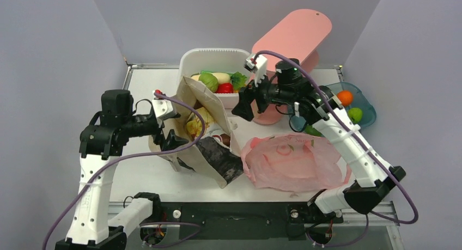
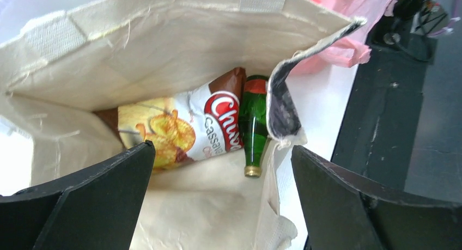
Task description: Untie the knot of the grocery bags and take out the mixed food
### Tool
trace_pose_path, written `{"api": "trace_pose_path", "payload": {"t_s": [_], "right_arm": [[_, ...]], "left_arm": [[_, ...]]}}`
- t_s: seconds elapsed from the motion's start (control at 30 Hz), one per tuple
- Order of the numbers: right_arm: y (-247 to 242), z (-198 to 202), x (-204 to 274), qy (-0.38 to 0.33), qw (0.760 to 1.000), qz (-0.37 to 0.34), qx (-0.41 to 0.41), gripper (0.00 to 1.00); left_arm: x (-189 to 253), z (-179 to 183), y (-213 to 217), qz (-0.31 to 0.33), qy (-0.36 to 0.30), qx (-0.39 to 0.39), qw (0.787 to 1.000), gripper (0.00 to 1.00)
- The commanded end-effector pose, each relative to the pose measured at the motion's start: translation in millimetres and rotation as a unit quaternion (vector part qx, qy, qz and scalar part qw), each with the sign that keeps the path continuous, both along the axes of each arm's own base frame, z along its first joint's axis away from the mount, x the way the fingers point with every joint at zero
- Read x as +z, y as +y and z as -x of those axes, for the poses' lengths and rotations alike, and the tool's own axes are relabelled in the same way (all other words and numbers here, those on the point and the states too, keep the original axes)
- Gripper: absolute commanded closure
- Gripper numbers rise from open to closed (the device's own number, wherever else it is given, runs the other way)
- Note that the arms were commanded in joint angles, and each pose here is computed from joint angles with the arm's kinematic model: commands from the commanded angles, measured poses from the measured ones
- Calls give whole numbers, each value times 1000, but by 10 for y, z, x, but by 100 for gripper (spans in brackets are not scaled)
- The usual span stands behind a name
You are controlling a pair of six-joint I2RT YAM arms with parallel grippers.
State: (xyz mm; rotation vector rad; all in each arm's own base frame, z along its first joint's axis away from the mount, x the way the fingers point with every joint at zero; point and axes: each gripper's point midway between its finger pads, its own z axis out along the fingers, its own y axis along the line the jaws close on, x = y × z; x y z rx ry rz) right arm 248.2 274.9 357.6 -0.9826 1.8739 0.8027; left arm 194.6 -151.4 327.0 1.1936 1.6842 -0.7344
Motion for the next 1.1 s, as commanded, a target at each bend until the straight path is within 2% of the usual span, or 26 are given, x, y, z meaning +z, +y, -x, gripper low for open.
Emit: {"api": "trace_pose_path", "payload": {"t_s": [0.0, 0.1, 0.13, 0.2, 0.3, 0.47, 0.5, 0.57, 0.6, 0.63, 0.67, 0.7, 0.73, 0.77, 0.87, 0.97, 1.07], "right_arm": [[396, -140, 326, -13, 998, -59, -18, 20], [617, -73, 255, -20, 999, -46, -7, 19], [650, -55, 223, -21, 999, -41, -5, 19], [703, -34, 109, -28, 999, -21, -4, 19], [752, 16, -208, -30, 999, 24, 10, 21], [693, 33, -609, -41, 995, 91, 17, 31], [680, 42, -672, -40, 994, 100, 18, 36], [673, 87, -733, -35, 993, 107, 28, 48], [683, 128, -751, -33, 993, 107, 40, 61], [691, 167, -785, -29, 992, 109, 50, 67], [714, 246, -792, -29, 991, 108, 72, 78], [716, 285, -832, -29, 990, 112, 83, 84], [726, 336, -826, -37, 988, 113, 97, 96], [722, 358, -853, -44, 987, 119, 104, 99], [704, 373, -808, -70, 983, 120, 120, 100], [689, 414, -739, -122, 971, 131, 158, 100], [665, 422, -711, -156, 960, 147, 179, 100]], "left_arm": [[-101, -146, 190, -21, -19, 70, 997, 3], [-329, -281, 394, -57, -3, 144, 988, 3], [-431, -222, 416, -68, 15, 141, 987, 3], [-596, -14, 392, -100, 19, 73, 992, 3], [-760, 323, 244, -100, 40, -19, 994, 3], [-1160, 808, -4, -142, 78, -141, 977, 3], [-1205, 930, -88, -148, 76, -178, 970, 3], [-1303, 953, -173, -147, 74, -199, 966, 3], [-1370, 982, -202, -154, 83, -208, 962, 3], [-1406, 980, -237, -158, 79, -216, 960, 3], [-1461, 1014, -266, -172, 76, -232, 954, 3], [-1498, 1018, -287, -180, 70, -239, 952, 3], [-1545, 1041, -291, -197, 59, -253, 945, 3], [-1560, 1040, -290, -204, 49, -260, 943, 3], [-1499, 911, -274, -212, -1, -238, 948, 3], [-1167, 449, -348, -170, -115, -142, 968, 3], [-1013, 145, -320, -169, -173, -105, 964, 3]]}}
